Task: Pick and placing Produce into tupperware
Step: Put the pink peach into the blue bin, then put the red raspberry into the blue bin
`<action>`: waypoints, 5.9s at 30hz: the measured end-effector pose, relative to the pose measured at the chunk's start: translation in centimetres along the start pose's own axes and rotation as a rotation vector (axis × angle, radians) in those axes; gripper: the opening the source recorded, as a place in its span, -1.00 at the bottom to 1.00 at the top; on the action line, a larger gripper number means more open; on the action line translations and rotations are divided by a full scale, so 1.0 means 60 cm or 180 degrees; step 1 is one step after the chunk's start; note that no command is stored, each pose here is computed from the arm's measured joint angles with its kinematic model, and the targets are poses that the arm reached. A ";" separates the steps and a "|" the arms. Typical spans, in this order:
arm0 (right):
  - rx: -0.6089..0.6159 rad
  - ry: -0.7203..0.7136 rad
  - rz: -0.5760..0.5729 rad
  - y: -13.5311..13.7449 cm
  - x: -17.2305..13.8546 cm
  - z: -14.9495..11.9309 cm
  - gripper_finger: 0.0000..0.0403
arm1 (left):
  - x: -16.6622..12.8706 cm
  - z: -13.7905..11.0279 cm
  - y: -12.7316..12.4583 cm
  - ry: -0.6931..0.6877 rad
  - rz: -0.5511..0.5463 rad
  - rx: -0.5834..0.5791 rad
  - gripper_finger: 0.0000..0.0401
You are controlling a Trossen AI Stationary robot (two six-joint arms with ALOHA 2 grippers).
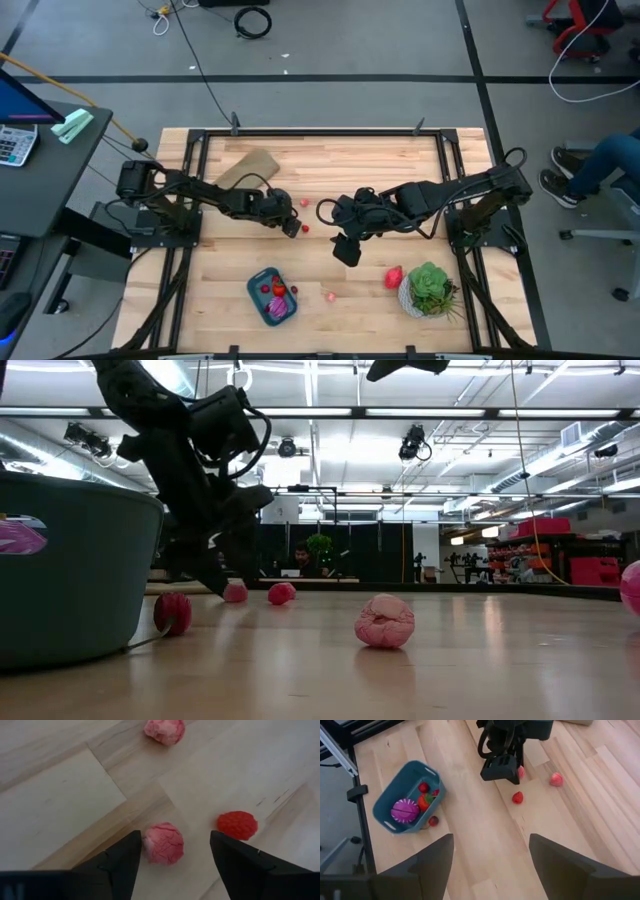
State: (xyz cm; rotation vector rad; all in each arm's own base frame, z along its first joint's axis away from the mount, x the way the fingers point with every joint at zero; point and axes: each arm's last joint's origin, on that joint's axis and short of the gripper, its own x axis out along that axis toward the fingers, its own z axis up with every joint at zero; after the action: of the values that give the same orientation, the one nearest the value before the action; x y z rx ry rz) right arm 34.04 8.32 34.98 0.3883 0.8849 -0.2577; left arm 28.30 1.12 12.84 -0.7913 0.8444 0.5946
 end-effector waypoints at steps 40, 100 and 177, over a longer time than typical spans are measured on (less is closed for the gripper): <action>-0.0018 0.0011 -0.0030 -0.001 0.002 -0.002 0.34 | -0.067 0.024 -0.076 0.0568 -0.1110 -0.0031 -0.66; 0.0049 -0.0312 -0.0217 -0.001 0.001 0.007 0.34 | -0.057 0.060 -0.120 0.0677 -0.0273 0.0889 -0.02; -0.0149 -0.0303 -0.0245 -0.001 0.001 0.007 0.34 | -0.019 0.062 -0.162 0.1222 0.0223 0.1025 -0.49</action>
State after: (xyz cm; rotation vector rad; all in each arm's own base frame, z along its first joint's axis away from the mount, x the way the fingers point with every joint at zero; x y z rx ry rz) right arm 34.34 8.07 35.15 0.2966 0.8120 -0.3234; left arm 36.35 -1.63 18.91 -0.5884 1.2886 0.3569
